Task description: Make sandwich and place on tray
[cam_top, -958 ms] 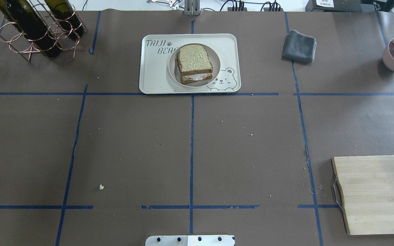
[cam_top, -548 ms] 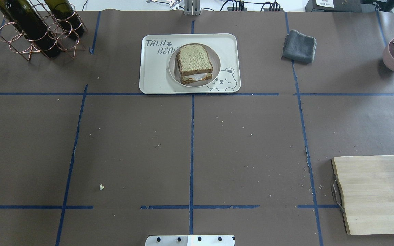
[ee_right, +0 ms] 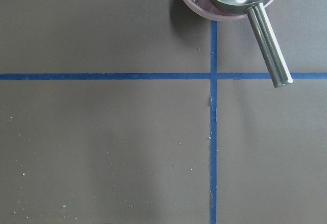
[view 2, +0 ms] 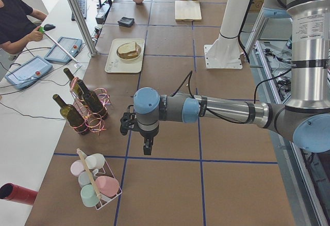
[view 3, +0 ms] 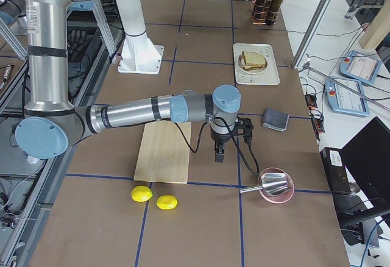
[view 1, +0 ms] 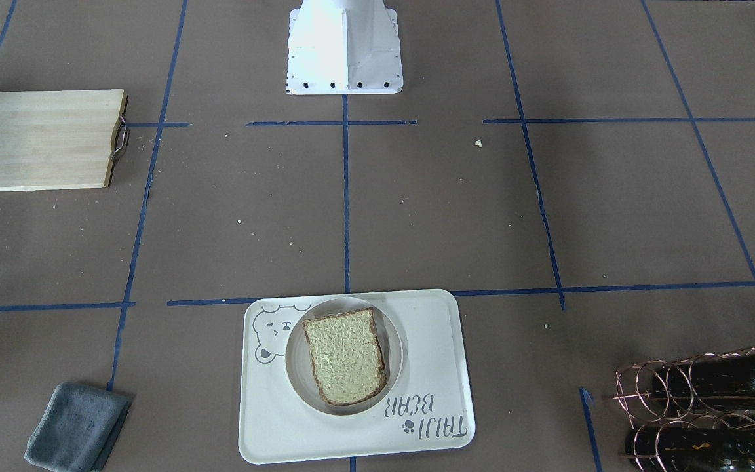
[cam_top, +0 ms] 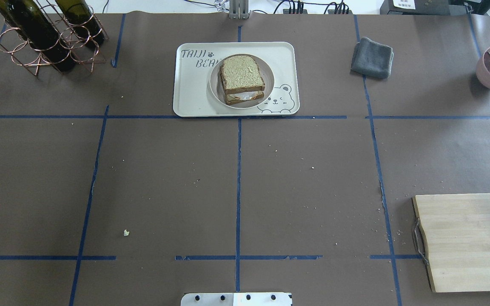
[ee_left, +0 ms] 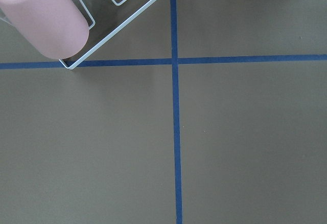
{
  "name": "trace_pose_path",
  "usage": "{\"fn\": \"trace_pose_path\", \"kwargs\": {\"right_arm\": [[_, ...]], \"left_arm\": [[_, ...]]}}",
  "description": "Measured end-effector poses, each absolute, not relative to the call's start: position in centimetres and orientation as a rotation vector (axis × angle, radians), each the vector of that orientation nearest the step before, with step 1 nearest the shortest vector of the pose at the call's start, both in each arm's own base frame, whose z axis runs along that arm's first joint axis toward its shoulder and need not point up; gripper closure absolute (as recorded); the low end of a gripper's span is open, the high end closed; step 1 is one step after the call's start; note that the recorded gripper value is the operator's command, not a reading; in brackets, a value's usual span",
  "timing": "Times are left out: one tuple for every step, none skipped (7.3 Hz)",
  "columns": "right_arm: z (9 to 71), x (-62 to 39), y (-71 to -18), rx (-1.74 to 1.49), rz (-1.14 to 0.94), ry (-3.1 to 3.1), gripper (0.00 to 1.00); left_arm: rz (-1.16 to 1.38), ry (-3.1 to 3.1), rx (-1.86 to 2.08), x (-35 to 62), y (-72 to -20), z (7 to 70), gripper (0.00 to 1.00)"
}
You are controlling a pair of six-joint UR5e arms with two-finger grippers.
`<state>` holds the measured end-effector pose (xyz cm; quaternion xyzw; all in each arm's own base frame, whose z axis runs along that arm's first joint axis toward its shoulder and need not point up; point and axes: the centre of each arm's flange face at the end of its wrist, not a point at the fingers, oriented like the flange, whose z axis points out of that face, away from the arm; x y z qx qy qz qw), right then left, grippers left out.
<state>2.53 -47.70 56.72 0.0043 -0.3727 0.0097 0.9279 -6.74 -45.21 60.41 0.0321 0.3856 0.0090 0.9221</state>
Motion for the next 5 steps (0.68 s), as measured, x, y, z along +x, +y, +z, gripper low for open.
{"fn": "trace_pose_path", "kwargs": {"right_arm": [[56.83,2.51,-47.61,0.006,0.019,-0.767,0.0],[57.0,2.48,-47.49,0.002,0.019,-0.771,0.0],[57.14,2.41,-47.42,-0.001,0.018,-0.773,0.0],[57.27,2.32,-47.38,-0.005,0.018,-0.773,0.0],[57.44,2.13,-47.35,-0.011,0.018,-0.773,0.0]], "left_arm": [[0.017,0.792,0.062,-6.74,-45.2,60.75,0.0],[0.015,0.793,0.057,-6.74,-45.15,61.09,0.0],[0.014,0.793,0.055,-6.77,-45.1,61.22,0.0],[0.014,0.792,0.055,-6.79,-45.13,61.18,0.0],[0.015,0.791,0.057,-6.78,-45.31,61.02,0.0]]}}
